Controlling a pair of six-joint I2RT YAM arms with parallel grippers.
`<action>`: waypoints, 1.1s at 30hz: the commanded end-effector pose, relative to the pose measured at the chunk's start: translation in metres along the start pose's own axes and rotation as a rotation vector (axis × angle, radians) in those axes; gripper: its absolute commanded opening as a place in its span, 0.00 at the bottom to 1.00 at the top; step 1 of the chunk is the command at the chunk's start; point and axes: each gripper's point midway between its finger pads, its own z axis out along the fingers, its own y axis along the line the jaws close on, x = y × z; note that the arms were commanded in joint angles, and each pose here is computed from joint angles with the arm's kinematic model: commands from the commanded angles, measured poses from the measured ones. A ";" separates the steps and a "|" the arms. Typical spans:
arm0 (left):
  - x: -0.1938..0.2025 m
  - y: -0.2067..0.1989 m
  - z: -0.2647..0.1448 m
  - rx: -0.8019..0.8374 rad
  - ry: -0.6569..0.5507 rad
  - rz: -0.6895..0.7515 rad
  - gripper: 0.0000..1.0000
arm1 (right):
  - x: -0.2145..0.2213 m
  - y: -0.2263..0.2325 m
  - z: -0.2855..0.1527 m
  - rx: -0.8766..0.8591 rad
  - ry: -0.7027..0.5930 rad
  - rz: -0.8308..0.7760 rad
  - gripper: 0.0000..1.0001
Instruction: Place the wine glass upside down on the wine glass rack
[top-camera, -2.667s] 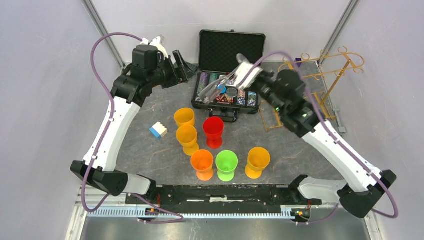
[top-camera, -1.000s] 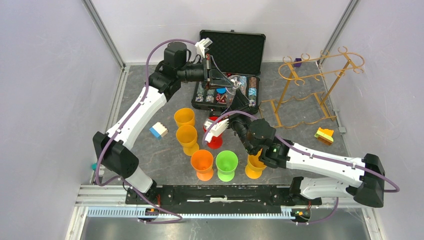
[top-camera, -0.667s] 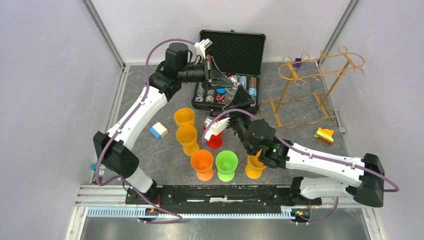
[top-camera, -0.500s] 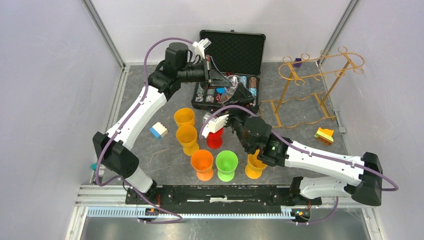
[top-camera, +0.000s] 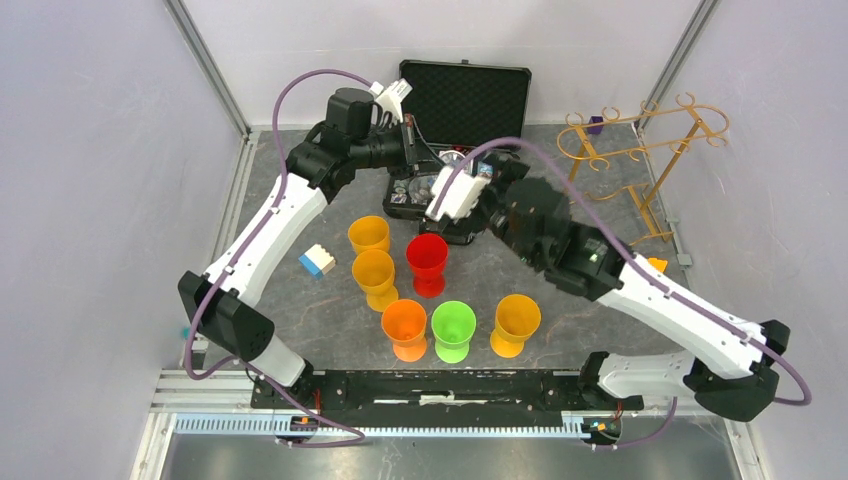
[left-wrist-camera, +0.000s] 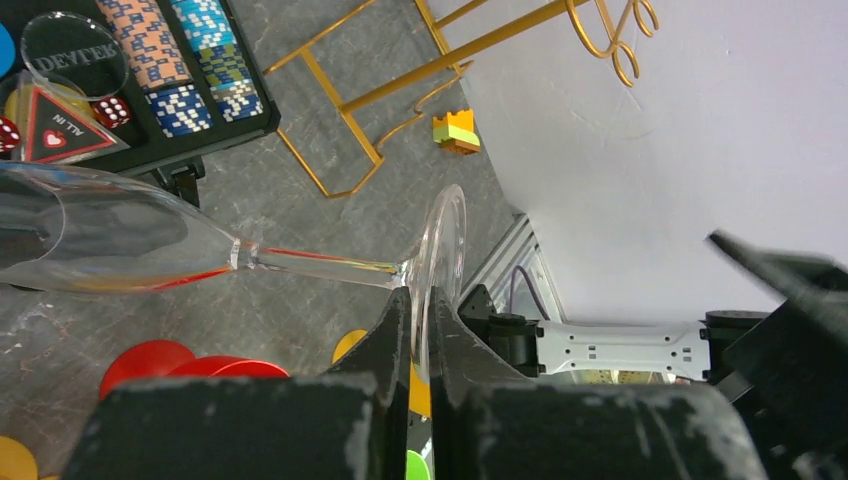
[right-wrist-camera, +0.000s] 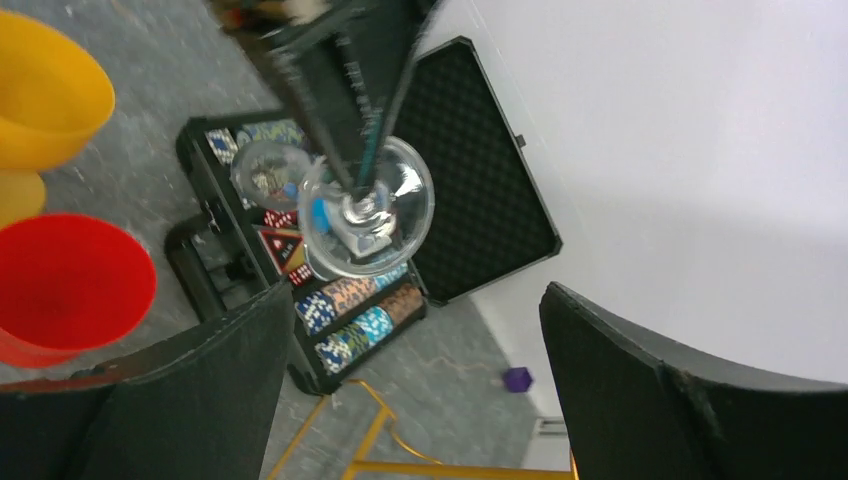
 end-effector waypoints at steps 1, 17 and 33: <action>-0.021 -0.028 -0.023 0.035 -0.095 0.126 0.02 | -0.017 -0.016 -0.004 -0.133 -0.071 0.297 0.96; -0.013 -0.029 -0.024 0.066 -0.082 0.142 0.02 | -0.019 -0.055 0.019 -0.459 -0.178 1.038 0.98; -0.011 -0.060 -0.033 0.237 -0.118 0.165 0.02 | 0.008 -0.055 0.023 -0.550 -0.192 1.512 0.88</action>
